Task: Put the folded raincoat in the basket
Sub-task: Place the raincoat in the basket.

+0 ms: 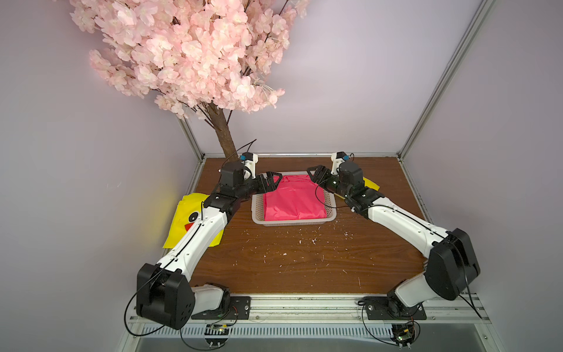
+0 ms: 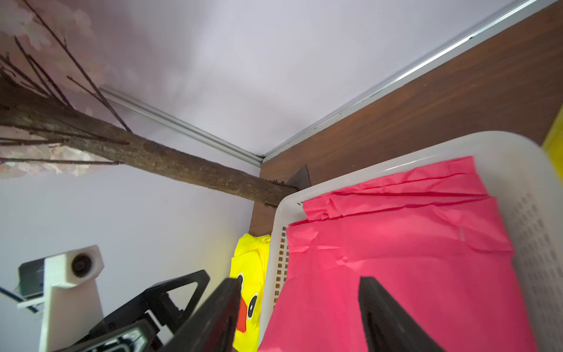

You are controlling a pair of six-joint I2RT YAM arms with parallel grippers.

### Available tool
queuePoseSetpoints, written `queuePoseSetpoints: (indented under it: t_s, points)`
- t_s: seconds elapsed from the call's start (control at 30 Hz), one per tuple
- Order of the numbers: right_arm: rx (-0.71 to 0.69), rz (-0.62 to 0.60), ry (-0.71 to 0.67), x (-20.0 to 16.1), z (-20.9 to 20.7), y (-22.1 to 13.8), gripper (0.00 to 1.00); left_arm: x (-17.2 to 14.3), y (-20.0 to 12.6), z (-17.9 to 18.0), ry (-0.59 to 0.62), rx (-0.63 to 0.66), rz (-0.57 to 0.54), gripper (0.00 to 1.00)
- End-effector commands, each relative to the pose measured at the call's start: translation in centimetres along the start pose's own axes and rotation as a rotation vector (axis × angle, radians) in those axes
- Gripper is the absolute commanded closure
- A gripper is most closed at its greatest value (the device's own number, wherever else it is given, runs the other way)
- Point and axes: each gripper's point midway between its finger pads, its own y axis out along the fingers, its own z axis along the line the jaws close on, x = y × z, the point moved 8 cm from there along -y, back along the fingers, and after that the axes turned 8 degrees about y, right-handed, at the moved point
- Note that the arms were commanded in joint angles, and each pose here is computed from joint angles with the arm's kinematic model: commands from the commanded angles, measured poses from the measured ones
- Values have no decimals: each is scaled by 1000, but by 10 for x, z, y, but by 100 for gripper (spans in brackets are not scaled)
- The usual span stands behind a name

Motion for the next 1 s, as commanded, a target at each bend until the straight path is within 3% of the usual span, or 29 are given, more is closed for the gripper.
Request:
queuePoseSetpoints:
  t_s: [0.0,0.27,0.5,0.77,0.97]
  points:
    - [-40,156,-42,-30,-7,16,33,-16,20,-18,-19,-98,55,1]
    - [-160,236,6,-69,-58,28,33,-70,37,3,-144,-104,97,1]
    - [-239,251,36,-74,-92,37,32,-113,53,39,-205,-29,204,1]
    - [-206,255,59,-66,-88,42,32,-113,48,63,-222,40,186,1]
    - [-106,248,23,-47,-48,38,33,-66,41,42,-155,3,113,1]
